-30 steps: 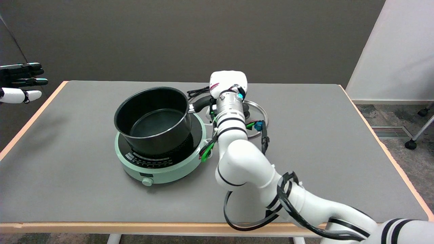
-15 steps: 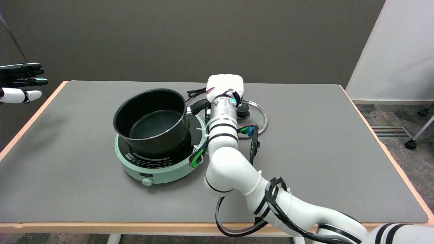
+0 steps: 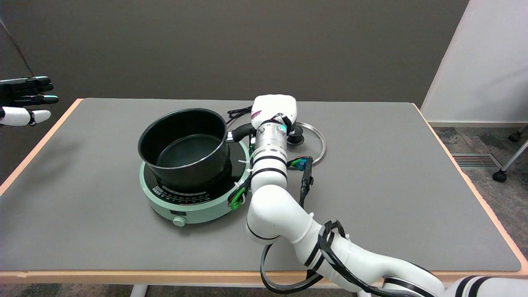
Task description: Place the pot onto the induction cooker.
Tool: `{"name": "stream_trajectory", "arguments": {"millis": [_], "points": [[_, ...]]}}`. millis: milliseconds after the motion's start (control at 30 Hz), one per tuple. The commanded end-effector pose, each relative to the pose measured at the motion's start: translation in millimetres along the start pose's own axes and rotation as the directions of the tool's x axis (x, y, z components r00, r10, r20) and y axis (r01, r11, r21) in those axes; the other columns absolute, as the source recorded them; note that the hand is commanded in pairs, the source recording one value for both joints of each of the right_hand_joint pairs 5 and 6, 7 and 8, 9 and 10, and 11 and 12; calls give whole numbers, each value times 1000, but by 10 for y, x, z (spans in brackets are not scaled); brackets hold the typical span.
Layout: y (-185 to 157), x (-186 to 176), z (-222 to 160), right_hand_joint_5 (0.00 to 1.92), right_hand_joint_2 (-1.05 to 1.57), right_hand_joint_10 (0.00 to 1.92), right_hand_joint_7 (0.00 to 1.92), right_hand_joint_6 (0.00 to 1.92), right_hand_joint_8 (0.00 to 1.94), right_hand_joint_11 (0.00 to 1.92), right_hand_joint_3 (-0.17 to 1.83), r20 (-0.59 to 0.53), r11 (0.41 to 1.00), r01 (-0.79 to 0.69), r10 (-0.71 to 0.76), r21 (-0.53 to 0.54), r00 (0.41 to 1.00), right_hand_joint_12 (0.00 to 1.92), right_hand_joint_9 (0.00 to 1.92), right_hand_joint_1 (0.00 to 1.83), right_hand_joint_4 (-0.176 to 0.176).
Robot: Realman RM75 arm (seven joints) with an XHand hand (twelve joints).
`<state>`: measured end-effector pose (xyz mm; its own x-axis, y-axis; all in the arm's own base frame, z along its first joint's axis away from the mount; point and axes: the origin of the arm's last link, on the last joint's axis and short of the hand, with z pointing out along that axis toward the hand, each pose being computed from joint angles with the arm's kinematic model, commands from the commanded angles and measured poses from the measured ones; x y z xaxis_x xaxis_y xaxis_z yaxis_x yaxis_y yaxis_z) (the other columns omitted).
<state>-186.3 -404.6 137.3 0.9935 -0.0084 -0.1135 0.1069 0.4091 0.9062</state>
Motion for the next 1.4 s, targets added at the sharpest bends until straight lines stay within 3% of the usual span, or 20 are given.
{"name": "stream_trajectory", "arguments": {"millis": [33, 567, 900, 1400], "points": [[50, -59, -52, 1903, 627, 1903, 1903, 1903, 1903, 1903, 1433, -2, 1000, 8, -8, -16, 1000, 1903, 1903, 1140, -44], [168, -98, -142, 1840, 730, 1840, 1840, 1840, 1840, 1840, 1131, -15, 1000, 5, -5, -13, 1000, 1840, 1840, 1118, -54], [154, -78, -133, 1657, 885, 1657, 1657, 1657, 1657, 1657, 795, -31, 1000, 5, -5, 24, 1000, 1657, 1657, 1059, -94], [122, -128, -115, 1594, 831, 1594, 1594, 1594, 1594, 1594, 816, 48, 994, -73, 70, 77, 996, 1594, 1594, 1068, -105]]}}
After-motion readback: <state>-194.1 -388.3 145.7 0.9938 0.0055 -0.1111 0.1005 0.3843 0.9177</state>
